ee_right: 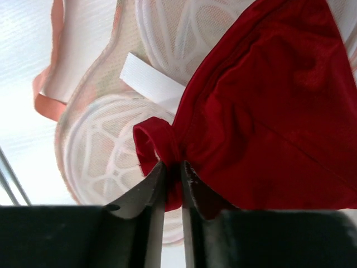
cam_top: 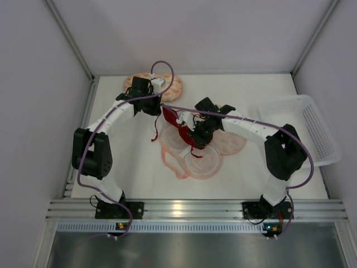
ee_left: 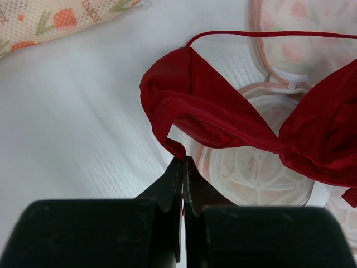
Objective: Place the bra in the laundry bag and zip it closed
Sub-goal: Adjust the bra in the laundry bag.
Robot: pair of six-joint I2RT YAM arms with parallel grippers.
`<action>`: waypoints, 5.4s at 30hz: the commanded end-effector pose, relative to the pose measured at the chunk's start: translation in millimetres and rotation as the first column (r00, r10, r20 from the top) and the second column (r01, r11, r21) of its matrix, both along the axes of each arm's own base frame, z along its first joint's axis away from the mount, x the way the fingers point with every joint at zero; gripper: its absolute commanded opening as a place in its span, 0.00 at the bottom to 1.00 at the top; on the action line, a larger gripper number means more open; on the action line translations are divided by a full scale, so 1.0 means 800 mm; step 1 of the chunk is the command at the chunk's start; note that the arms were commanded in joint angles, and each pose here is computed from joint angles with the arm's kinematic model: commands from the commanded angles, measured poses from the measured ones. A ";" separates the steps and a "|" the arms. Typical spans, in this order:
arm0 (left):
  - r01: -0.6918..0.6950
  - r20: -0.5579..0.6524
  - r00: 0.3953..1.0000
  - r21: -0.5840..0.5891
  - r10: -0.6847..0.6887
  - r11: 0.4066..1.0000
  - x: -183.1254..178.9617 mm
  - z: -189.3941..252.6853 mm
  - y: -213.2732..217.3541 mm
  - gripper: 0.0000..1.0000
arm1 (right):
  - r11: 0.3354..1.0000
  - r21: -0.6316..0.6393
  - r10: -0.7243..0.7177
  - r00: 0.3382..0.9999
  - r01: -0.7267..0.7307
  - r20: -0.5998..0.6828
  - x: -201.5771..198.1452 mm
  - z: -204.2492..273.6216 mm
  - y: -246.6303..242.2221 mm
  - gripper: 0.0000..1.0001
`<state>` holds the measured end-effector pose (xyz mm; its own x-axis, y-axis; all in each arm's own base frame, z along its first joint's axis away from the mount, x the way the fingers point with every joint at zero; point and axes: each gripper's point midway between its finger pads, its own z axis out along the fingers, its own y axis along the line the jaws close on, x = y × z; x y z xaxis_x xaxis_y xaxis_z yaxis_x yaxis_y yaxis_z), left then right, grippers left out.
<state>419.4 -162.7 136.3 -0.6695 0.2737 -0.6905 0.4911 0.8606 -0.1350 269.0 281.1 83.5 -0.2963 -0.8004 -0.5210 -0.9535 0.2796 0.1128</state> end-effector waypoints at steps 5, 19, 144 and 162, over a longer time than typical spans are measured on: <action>0.028 0.060 0.998 -0.004 -0.027 1.000 0.011 0.024 -0.001 0.00 | 0.998 0.063 -0.009 0.999 0.007 0.031 0.008 0.056 -0.010 0.00; 0.266 0.239 0.939 -0.043 -0.249 0.963 0.046 0.095 -0.050 0.00 | 0.959 0.232 -0.209 0.957 0.161 0.202 0.012 0.184 -0.119 0.00; 0.513 0.412 0.536 0.534 -0.737 0.672 -0.166 0.001 -0.209 0.00 | 0.792 0.432 -0.231 0.866 0.432 -0.444 -0.051 0.093 -0.089 0.43; 0.497 0.357 0.581 0.556 -0.731 0.666 -0.106 -0.060 -0.194 0.00 | 0.776 0.356 -0.214 0.749 0.520 -0.627 -0.061 0.029 -0.043 0.31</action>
<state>316.4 -304.0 63.0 0.1457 0.8109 -0.5668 0.8409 0.2003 0.5027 218.3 233.5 115.1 -0.8661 -0.2285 -0.4445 -0.4997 0.3779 0.7794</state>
